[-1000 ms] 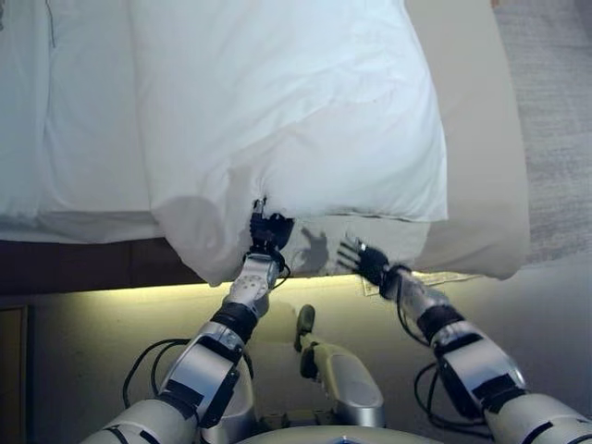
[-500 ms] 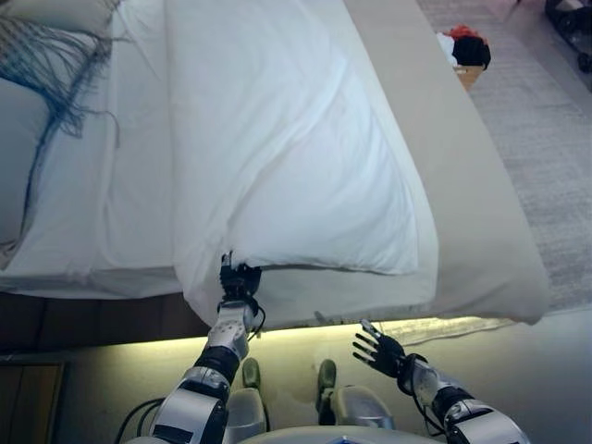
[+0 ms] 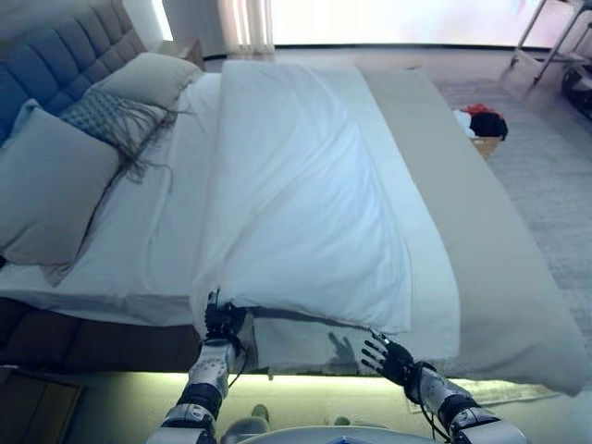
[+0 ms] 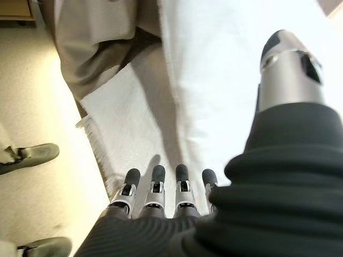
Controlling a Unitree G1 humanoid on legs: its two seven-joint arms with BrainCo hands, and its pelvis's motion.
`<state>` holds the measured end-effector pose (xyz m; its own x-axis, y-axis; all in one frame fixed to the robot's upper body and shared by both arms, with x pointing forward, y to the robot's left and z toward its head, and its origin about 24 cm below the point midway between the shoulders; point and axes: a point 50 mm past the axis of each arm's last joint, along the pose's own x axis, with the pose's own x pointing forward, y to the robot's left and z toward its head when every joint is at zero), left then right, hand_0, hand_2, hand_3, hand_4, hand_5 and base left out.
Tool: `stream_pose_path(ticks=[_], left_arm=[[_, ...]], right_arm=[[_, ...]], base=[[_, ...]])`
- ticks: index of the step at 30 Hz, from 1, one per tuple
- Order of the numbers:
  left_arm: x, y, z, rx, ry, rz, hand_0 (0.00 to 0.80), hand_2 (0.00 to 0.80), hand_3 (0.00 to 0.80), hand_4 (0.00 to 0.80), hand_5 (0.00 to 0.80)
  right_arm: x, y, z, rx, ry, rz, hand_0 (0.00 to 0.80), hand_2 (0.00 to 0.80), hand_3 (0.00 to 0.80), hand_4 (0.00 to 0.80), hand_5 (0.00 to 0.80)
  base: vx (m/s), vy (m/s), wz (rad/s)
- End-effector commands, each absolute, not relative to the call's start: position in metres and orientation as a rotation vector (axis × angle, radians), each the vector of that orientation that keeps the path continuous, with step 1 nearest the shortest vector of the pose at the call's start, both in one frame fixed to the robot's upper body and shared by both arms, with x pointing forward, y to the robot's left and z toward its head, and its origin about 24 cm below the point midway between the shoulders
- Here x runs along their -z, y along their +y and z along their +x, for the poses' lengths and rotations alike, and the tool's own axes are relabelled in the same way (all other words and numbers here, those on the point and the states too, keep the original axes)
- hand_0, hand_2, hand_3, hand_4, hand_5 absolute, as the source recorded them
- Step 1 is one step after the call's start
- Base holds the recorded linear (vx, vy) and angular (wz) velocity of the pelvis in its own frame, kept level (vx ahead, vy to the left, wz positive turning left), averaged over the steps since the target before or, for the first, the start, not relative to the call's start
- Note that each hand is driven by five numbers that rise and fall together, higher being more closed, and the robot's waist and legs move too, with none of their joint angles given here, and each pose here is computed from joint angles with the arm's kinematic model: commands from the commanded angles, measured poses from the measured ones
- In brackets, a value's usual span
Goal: Make the bed neatly
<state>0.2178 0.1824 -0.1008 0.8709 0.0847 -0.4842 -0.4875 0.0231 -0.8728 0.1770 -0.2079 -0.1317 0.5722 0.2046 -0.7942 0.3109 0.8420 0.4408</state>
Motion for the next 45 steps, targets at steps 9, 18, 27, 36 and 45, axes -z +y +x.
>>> stream_pose_path(ticks=[9,18,27,36,45], left_arm=[[0.107,0.322,0.136,-0.844,0.284,-1.178,0.800,0.800,0.800,0.800,0.800],[0.093,0.387,0.061,-1.091,0.266,-1.081,0.800,0.800,0.800,0.800,0.800],[0.077,0.412,0.034,-1.184,0.223,-1.045,0.800,0.800,0.800,0.800,0.800],[0.098,0.388,0.032,-1.211,0.272,-1.111,0.800,0.800,0.800,0.800,0.800],[0.123,0.349,0.042,-1.182,0.405,-1.162,0.800,0.800,0.800,0.800,0.800]], right_arm=[[0.137,-0.242,0.154,0.212,1.013,0.599,0.000,0.000,0.000,0.000,0.000],[0.135,-0.257,0.149,0.266,1.005,0.584,0.000,0.000,0.000,0.000,0.000],[0.132,-0.266,0.151,0.287,0.989,0.583,0.000,0.000,0.000,0.000,0.000],[0.133,-0.261,0.151,0.284,0.978,0.587,0.000,0.000,0.000,0.000,0.000],[0.131,-0.264,0.153,0.276,0.950,0.595,0.000,0.000,0.000,0.000,0.000]], base=[[0.032,0.073,0.07],[0.002,0.063,0.03],[-0.005,0.032,0.06],[-0.002,0.016,0.05],[-0.025,0.012,0.11]])
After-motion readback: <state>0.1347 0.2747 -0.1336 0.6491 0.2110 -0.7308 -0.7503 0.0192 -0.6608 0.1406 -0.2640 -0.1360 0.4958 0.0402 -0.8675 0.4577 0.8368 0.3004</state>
